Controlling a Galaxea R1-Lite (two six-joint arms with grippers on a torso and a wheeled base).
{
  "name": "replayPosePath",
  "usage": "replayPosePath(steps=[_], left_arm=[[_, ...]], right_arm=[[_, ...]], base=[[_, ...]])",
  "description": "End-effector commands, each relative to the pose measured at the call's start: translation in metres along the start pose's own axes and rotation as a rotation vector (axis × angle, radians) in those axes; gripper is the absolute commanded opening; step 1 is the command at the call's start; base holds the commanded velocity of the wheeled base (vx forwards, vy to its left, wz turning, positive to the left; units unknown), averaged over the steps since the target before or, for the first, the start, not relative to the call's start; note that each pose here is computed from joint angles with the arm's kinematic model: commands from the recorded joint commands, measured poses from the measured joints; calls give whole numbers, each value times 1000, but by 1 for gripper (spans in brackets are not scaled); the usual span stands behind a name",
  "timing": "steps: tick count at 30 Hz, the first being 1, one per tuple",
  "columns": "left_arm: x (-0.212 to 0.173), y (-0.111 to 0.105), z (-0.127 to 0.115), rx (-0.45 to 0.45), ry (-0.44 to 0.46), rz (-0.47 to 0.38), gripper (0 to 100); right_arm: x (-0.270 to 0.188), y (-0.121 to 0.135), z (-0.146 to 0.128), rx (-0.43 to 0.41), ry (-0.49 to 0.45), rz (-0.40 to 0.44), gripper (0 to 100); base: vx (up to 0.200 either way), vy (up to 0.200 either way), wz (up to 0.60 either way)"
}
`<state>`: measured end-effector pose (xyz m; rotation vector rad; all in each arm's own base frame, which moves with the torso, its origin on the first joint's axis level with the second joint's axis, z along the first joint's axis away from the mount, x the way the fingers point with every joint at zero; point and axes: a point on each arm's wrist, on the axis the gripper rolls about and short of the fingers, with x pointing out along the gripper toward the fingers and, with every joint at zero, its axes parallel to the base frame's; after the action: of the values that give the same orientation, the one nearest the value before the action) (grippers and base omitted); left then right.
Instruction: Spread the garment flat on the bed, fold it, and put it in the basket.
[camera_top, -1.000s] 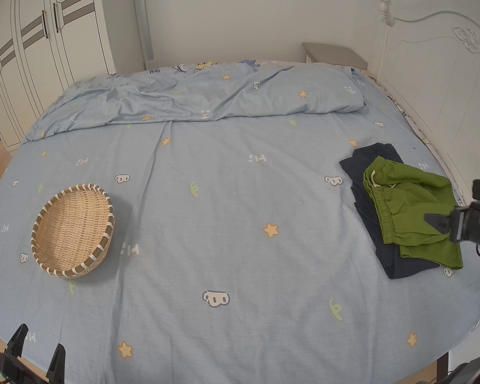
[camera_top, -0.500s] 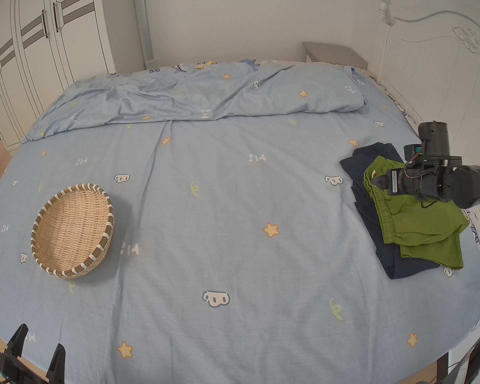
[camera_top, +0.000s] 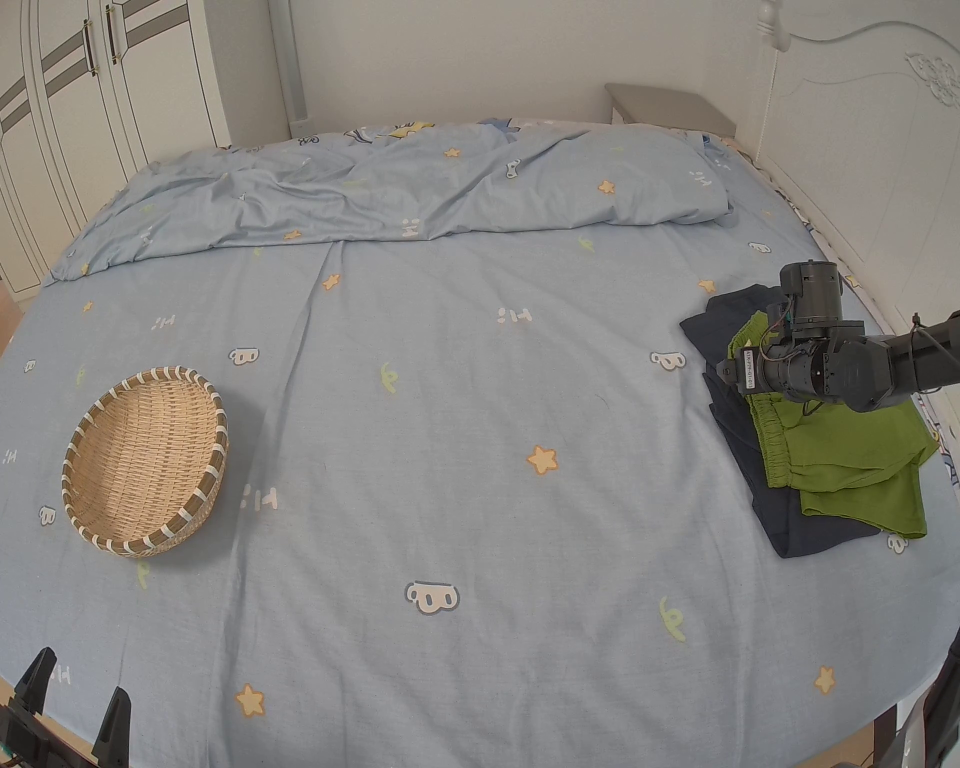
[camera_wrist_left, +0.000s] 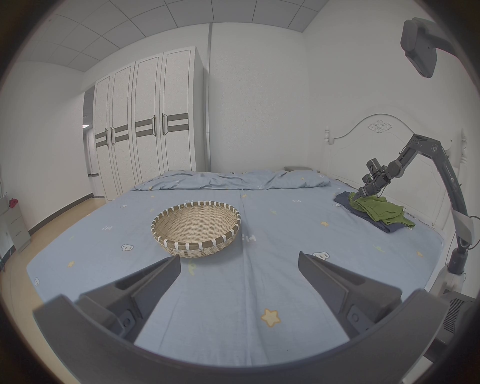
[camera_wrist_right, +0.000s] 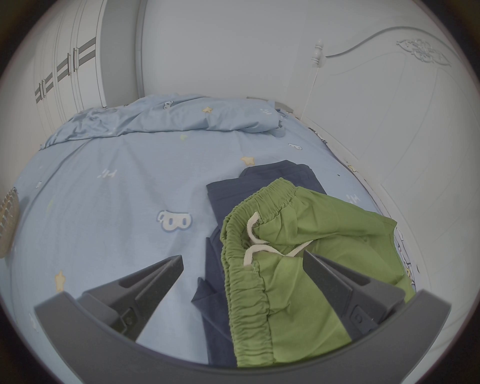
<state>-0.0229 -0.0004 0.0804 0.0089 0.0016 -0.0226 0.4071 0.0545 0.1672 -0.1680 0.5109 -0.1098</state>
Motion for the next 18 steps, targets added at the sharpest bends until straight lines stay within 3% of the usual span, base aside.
replayPosePath(steps=[1, 18], left_arm=[[0, 0, -4, 0, -2, 0, 100], [0, 0, -4, 0, -2, 0, 100]], right_arm=[[17, 3, -9, -2, 18, -13, 100], [37, 13, -8, -4, 2, -49, 100]], base=[[0, 0, 0], [0, 0, 0]])
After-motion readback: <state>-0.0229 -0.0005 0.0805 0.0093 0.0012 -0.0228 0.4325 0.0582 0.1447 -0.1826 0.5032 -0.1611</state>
